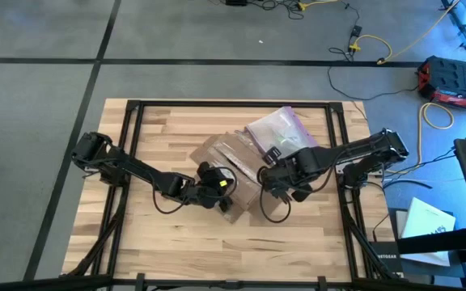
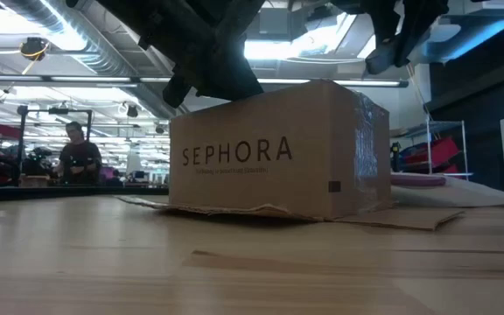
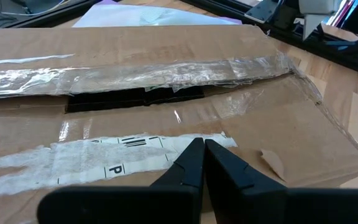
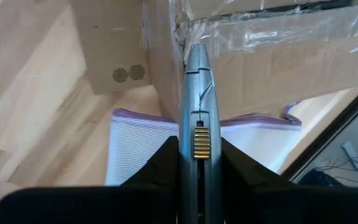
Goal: Unpack boxes
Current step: Break down the cardboard box using a cutter until it is fully flat
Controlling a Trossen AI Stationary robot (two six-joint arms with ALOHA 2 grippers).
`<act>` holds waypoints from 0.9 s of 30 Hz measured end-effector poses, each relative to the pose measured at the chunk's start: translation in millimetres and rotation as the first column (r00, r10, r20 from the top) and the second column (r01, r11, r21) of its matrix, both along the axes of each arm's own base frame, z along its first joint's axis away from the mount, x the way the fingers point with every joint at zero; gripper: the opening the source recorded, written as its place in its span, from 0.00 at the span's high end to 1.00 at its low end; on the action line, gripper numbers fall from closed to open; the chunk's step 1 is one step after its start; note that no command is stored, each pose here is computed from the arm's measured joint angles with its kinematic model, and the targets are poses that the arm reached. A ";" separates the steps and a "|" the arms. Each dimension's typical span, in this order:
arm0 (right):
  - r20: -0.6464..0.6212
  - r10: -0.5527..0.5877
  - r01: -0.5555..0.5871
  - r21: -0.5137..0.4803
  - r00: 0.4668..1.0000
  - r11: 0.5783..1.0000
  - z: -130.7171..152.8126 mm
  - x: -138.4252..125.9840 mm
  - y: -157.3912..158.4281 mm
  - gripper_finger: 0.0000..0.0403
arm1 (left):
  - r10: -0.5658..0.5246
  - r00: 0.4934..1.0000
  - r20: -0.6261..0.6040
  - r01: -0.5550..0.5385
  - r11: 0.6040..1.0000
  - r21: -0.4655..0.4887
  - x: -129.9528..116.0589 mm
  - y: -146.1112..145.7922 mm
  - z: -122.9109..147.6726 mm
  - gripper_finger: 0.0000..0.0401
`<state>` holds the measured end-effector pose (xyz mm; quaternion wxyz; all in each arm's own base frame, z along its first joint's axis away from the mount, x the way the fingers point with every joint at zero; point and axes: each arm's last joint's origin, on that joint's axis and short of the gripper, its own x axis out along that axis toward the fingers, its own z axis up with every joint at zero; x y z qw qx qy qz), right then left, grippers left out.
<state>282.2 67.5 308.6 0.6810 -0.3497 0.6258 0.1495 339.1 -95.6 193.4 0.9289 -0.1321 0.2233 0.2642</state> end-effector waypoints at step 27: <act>-0.045 0.001 -0.001 0.000 0.999 1.000 -18.0 13.8 3.8 0.86 | -0.016 1.000 -0.015 0.016 1.000 0.022 0.0 0.0 -0.6 1.00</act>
